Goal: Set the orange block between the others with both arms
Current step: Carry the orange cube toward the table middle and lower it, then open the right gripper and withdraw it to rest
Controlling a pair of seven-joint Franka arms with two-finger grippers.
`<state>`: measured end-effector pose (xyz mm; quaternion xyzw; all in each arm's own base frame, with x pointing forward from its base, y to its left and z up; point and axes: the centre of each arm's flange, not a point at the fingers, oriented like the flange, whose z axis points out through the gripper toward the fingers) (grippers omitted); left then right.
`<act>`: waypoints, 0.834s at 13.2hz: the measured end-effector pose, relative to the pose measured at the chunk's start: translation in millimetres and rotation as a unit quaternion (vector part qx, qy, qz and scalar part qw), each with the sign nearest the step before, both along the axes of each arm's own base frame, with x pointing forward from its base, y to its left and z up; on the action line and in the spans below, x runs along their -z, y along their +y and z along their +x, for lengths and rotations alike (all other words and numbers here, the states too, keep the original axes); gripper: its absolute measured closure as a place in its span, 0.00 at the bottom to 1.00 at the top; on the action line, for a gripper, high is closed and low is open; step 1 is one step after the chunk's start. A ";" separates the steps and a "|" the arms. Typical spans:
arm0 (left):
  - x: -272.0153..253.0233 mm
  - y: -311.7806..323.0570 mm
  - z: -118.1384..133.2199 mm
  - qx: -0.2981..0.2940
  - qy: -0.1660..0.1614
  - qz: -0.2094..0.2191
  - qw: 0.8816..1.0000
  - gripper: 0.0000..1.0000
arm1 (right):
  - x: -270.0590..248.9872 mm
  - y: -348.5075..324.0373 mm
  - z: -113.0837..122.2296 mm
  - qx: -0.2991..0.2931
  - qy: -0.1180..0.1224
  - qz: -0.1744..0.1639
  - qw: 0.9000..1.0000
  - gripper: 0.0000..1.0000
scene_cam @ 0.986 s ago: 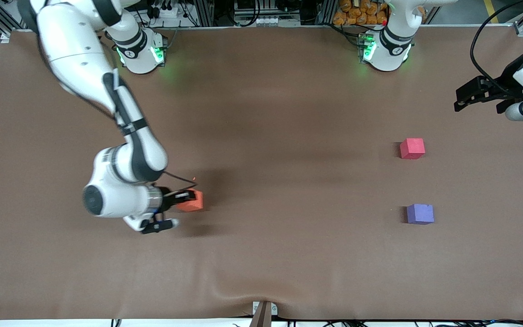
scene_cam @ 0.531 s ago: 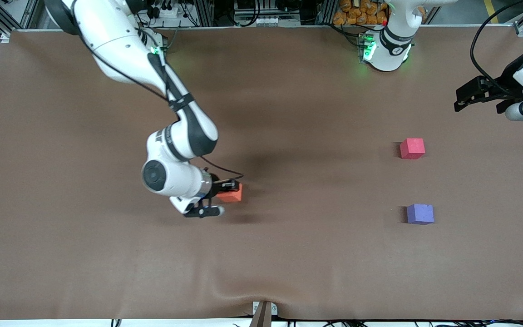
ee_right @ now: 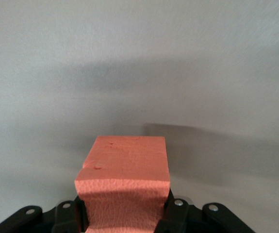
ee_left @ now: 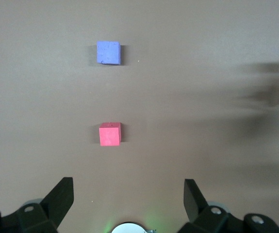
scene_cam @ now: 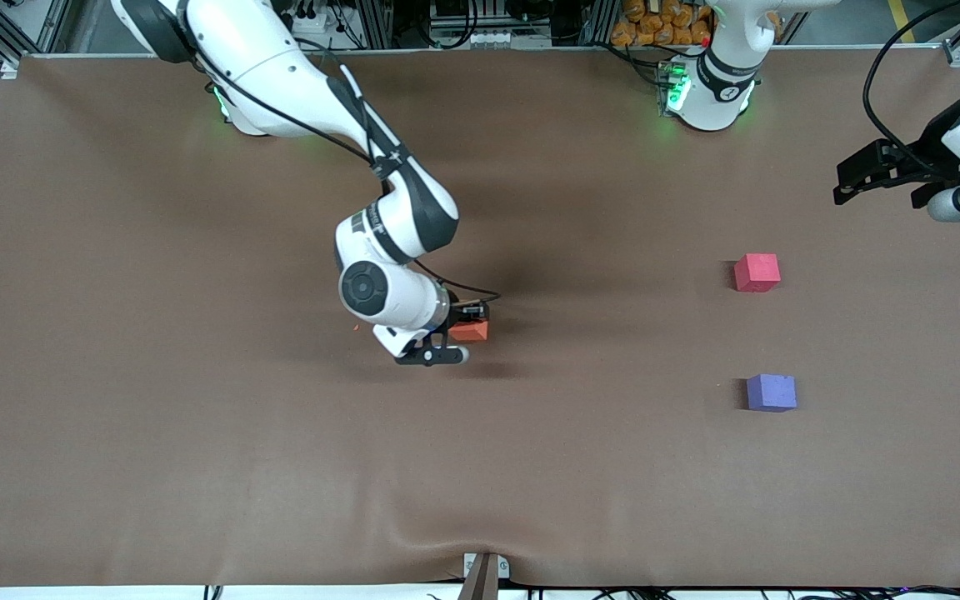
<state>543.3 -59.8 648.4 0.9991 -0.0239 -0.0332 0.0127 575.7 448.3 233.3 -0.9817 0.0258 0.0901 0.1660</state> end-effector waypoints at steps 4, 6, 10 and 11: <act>0.0 0.0 0.0 0.000 0.000 0.000 1.000 0.00 | 10.5 16.8 -12.2 0.001 -0.002 -0.003 1.000 0.46; 0.0 0.0 0.0 0.000 0.000 0.000 1.000 0.00 | 11.4 18.5 -13.7 -0.001 -0.002 -0.003 1.000 0.45; 0.0 0.0 0.0 0.000 0.000 0.000 1.000 0.00 | 11.4 17.7 -12.9 0.000 -0.003 -0.003 1.000 0.08; 0.0 0.0 0.0 0.000 0.000 0.000 1.000 0.00 | 11.1 15.8 -11.0 0.002 -0.005 -0.004 1.000 0.00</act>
